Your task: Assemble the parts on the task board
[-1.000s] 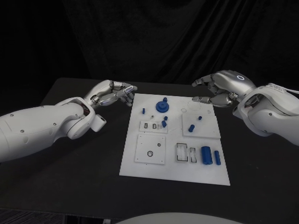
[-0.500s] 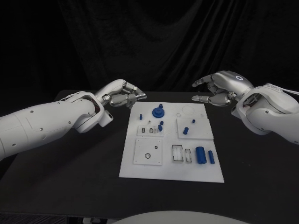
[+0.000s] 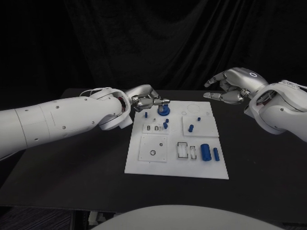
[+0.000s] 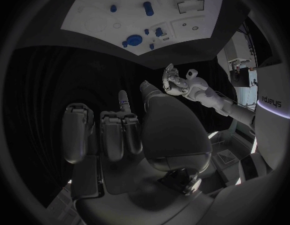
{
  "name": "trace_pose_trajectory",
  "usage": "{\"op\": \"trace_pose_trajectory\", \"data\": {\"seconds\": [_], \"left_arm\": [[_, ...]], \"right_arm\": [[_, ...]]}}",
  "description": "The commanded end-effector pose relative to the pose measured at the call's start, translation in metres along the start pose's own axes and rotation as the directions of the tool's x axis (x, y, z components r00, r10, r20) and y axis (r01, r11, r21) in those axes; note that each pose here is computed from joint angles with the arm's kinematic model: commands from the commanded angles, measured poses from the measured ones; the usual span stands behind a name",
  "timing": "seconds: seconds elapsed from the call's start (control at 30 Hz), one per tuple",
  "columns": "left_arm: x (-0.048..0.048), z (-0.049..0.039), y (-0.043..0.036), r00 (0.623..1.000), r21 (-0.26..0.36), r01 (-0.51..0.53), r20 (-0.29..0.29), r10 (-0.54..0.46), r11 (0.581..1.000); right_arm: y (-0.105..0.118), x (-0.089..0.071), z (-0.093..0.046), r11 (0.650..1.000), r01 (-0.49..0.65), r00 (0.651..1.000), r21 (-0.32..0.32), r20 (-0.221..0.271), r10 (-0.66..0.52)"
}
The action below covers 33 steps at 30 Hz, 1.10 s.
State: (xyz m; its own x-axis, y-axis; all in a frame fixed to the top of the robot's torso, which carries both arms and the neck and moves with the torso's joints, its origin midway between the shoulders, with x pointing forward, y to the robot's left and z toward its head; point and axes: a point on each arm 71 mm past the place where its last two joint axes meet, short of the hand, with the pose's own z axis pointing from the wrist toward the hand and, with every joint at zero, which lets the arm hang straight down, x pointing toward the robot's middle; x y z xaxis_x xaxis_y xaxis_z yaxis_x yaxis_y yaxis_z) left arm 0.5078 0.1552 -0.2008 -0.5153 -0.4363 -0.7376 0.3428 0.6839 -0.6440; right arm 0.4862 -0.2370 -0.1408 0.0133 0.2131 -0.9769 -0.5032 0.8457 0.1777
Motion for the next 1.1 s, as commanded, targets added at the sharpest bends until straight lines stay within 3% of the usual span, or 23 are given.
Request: {"op": "trace_pose_trajectory", "data": {"seconds": [0.03,0.27,0.47,0.73,1.1], "left_arm": [[0.0125,0.0024,0.0105,0.99,-0.27,-0.079,-0.138,0.042,0.96],[0.0252,0.0104,0.0083,0.969,-0.408,-0.15,-0.24,0.053,0.901],[0.0293,0.0155,0.0067,0.962,-0.461,-0.183,-0.268,0.06,0.868],[0.0326,0.0193,0.003,0.959,-0.473,-0.194,-0.276,0.064,0.859],[0.0326,0.0269,-0.0023,0.969,-0.458,-0.174,-0.238,0.068,0.872]], "right_arm": [[-0.002,0.004,0.001,0.999,0.001,0.999,0.035,-0.037,0.0],[-0.005,0.004,0.0,0.999,0.004,0.999,0.045,-0.046,-0.002],[-0.006,0.005,0.0,0.999,0.005,0.999,0.05,-0.046,-0.003],[-0.007,0.006,-0.001,0.999,0.003,0.999,0.049,-0.043,-0.001],[-0.007,0.006,-0.001,0.999,0.003,0.999,0.048,-0.04,-0.001]]}}
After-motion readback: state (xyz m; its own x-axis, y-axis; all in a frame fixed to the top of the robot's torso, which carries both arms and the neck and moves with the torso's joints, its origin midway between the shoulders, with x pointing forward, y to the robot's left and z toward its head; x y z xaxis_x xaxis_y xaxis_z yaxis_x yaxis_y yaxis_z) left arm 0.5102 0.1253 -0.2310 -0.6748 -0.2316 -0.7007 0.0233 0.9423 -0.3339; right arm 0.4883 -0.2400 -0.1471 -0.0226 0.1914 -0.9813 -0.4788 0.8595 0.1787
